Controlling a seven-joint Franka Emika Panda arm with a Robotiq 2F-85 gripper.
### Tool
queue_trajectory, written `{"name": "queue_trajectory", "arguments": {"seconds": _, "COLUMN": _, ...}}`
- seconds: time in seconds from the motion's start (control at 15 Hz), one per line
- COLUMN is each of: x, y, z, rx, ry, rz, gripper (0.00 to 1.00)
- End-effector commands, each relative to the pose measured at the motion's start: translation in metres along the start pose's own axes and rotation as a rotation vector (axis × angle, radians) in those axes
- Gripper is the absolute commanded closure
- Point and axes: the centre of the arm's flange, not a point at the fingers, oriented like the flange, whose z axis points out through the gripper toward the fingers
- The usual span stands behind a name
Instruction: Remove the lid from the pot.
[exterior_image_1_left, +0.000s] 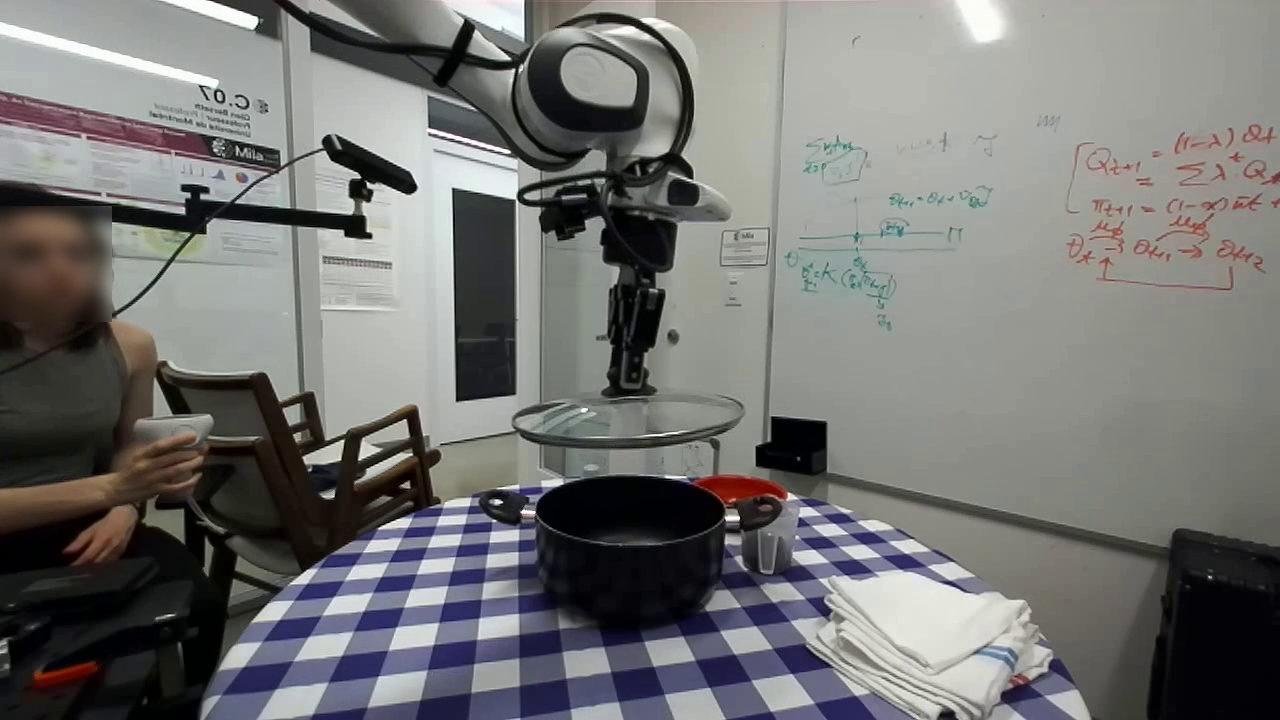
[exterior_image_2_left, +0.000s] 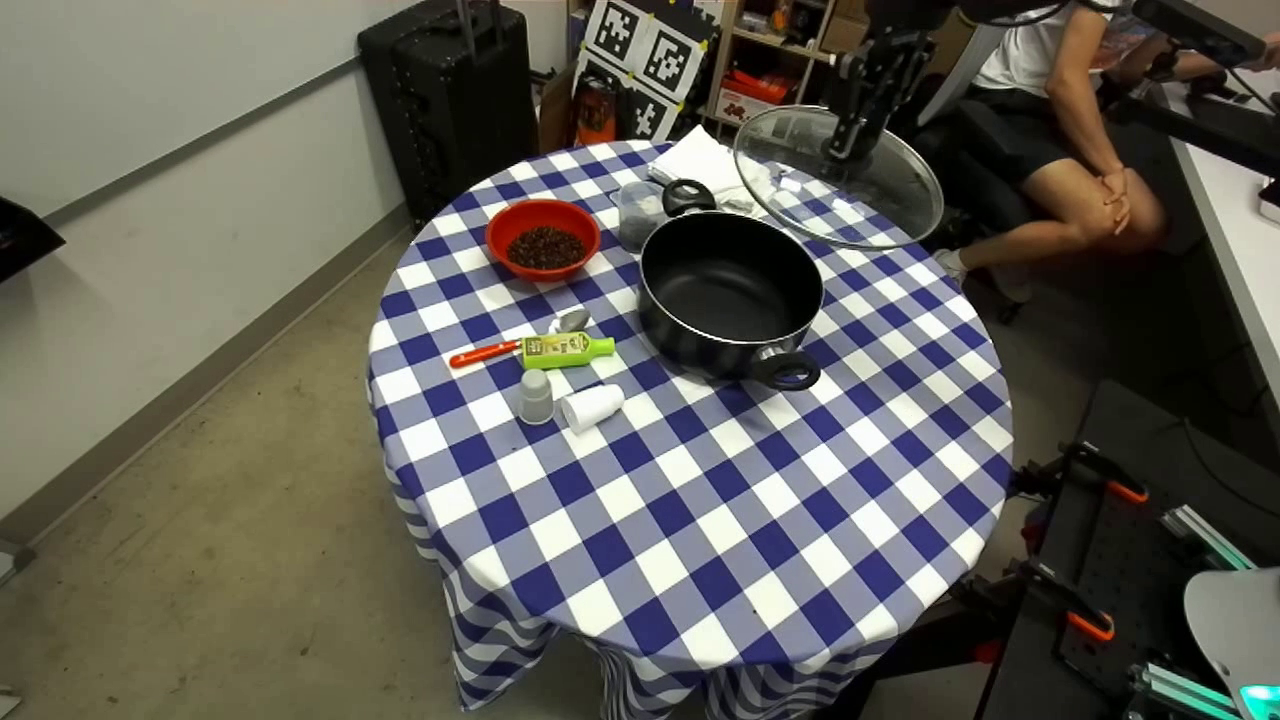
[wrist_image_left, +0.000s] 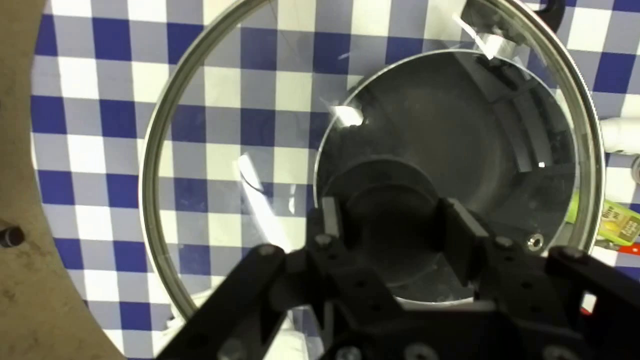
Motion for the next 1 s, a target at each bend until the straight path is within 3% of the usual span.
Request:
{"name": "queue_trajectory", "arguments": {"seconds": 0.0, "x": -0.044, "y": 0.054, "z": 0.001, "rx": 0.03, "ry": -0.031, "rz": 0.057, "gripper": 0.75}}
{"name": "queue_trajectory", "arguments": {"seconds": 0.4, "x": -0.091, "y": 0.122, "z": 0.048, "rx": 0.071, "ry": -0.113, "rz": 0.173, "gripper": 0.75}}
{"name": "queue_trajectory", "arguments": {"seconds": 0.93, "x": -0.121, "y": 0.134, "z": 0.108, "rx": 0.119, "ry": -0.086, "rz": 0.283, "gripper": 0.75}}
